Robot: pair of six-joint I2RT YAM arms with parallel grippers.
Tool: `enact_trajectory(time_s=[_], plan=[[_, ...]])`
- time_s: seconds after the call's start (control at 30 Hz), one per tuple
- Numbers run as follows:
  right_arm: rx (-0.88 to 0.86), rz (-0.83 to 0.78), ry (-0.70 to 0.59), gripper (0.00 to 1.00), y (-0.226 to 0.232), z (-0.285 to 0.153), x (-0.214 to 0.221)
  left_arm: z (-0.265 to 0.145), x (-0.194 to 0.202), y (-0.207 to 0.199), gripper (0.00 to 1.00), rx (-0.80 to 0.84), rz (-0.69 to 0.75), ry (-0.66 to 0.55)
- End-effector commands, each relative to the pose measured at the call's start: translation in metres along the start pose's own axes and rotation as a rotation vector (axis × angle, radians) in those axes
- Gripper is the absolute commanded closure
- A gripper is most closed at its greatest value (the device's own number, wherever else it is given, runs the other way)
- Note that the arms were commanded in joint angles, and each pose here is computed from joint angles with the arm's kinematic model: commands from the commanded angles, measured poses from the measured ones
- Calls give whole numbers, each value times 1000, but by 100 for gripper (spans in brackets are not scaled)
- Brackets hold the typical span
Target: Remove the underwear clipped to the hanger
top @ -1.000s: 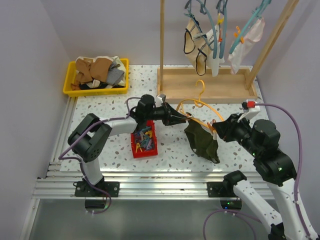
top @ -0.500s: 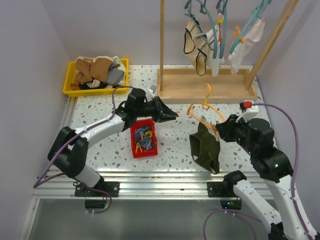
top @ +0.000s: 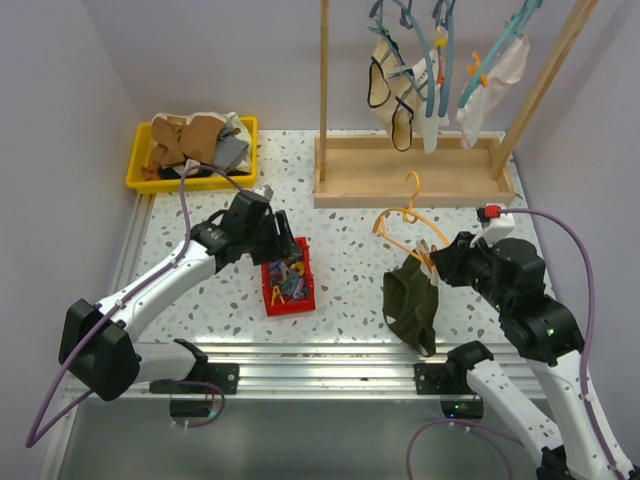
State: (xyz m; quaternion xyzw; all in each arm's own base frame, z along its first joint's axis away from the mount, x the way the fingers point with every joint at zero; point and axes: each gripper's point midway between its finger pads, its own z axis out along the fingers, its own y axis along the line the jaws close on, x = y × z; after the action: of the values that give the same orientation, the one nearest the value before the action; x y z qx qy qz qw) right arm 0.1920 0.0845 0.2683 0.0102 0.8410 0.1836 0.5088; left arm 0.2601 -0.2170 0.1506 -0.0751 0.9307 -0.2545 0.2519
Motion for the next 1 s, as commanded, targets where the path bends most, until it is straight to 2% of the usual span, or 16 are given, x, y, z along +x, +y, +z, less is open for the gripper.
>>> enact_trajectory(time_s=[0.0,0.1,0.23,0.27,0.3,0.4,0.6,0.67,0.77,0.97], plan=[[-37,-7,-32,100,9,2,-13,-4,2,18,25,-66,66,-13],[-42,-7,-31,100,11,4,-16,-2,-2,9,19,-35,70,-13],[-47,-7,-41,100,14,4,-22,0,-8,15,13,-97,66,-15],[-48,-9,-46,100,14,5,-24,-2,-14,8,7,-73,69,-34],[-48,-10,-42,100,14,5,-23,-4,-19,-1,5,-39,69,-49],[-67,-6,-23,100,18,8,-20,-16,-34,-50,0,162,69,-87],[-98,4,-14,100,24,12,-17,-23,-25,-167,0,455,114,17],[-95,4,-9,100,23,15,-17,-21,-6,-203,0,538,134,81],[-93,7,-9,100,24,17,-18,-18,10,-236,0,602,186,103],[-65,35,15,100,21,19,-16,-25,29,-260,2,702,362,55]])
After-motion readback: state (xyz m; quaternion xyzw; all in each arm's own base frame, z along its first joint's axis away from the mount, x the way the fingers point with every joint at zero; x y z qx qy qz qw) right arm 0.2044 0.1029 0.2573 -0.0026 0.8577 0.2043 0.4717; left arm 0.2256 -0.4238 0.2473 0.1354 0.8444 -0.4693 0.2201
